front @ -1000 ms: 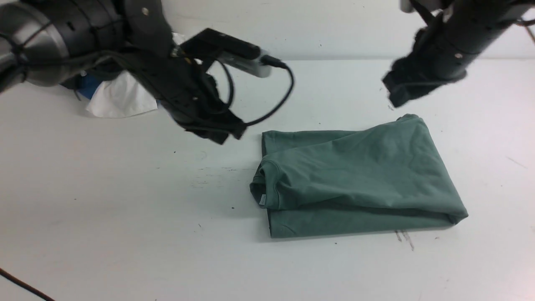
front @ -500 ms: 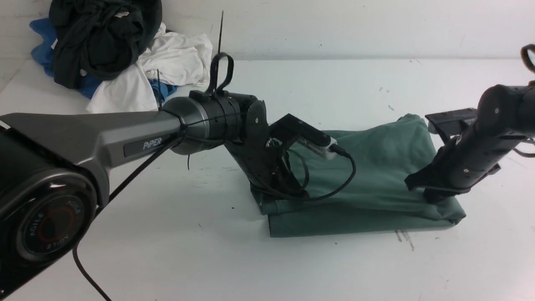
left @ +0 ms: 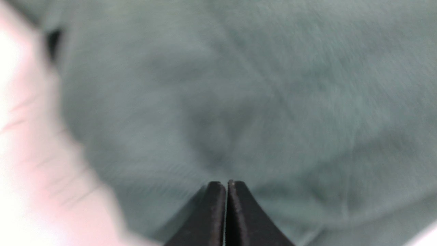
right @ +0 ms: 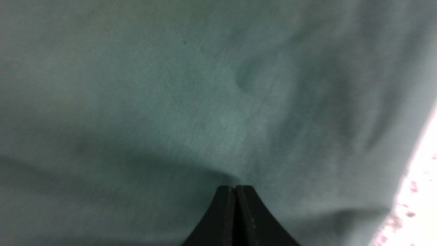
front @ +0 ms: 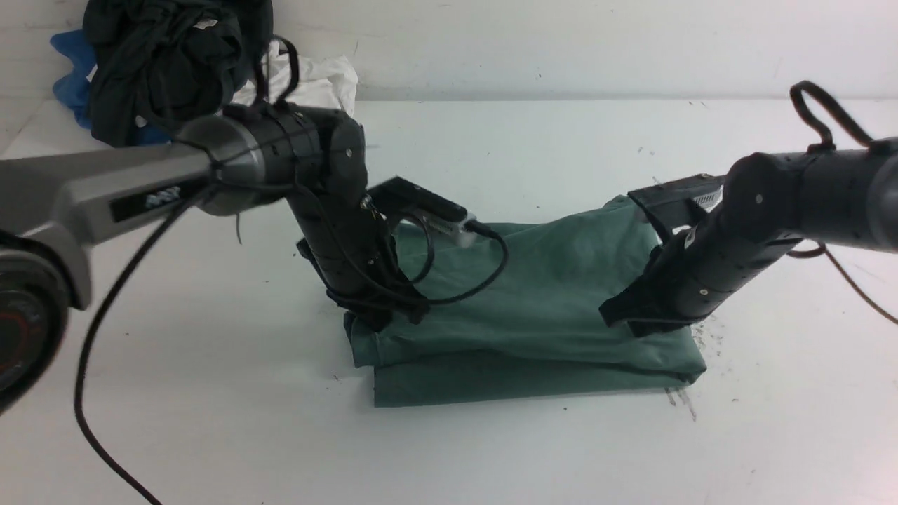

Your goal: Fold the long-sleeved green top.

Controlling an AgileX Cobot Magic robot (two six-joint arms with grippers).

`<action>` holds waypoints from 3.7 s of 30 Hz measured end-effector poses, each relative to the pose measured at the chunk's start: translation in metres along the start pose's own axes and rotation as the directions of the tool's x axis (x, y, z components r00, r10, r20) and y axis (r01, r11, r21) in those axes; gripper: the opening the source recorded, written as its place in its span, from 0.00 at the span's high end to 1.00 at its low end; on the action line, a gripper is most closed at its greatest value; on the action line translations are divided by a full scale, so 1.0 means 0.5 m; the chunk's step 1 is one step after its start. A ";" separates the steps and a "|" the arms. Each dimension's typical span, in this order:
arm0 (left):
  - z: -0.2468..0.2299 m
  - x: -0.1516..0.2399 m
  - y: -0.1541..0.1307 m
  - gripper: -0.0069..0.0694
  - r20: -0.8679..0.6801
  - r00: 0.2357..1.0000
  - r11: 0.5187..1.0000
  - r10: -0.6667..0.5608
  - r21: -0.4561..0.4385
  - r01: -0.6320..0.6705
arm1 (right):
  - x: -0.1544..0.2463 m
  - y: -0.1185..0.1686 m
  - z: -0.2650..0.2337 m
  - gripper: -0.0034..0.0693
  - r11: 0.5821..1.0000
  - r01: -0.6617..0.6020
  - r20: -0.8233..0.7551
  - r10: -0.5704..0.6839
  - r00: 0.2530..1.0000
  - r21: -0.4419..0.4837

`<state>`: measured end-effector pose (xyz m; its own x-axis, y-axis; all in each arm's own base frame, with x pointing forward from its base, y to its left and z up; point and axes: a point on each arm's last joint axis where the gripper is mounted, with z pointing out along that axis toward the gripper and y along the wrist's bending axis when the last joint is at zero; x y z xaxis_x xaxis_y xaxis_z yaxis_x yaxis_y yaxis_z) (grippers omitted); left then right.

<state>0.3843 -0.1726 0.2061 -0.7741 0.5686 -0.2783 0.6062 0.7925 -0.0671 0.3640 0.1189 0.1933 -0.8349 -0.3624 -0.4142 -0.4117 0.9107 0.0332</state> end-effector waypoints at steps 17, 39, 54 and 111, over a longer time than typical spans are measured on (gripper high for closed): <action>-0.392 0.314 -0.099 0.92 0.262 0.964 0.975 0.040 -0.222 0.020 | 0.103 0.055 -0.561 0.97 0.993 0.022 0.713 -0.096 0.695 0.113; -0.341 0.637 -0.168 0.92 0.622 0.783 0.961 -0.002 -0.215 0.173 | 0.456 0.090 -0.589 0.97 0.990 -0.035 0.940 -0.120 0.320 0.138; -0.341 0.639 -0.168 0.92 0.627 0.779 0.961 -0.001 -0.214 0.173 | 0.456 0.090 -0.588 0.97 0.990 -0.035 0.940 -0.115 0.322 0.134; -0.341 0.639 -0.168 0.92 0.627 0.779 0.962 -0.001 -0.213 0.173 | 0.615 0.028 -0.254 0.97 0.873 -0.447 0.839 0.087 0.538 0.196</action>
<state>0.0549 -0.0202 0.2862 -0.4891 0.3033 -0.8178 0.4100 0.9075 0.0913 0.0550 -0.0052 0.1820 -0.1786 0.0506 -0.9826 0.0855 0.9957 0.0357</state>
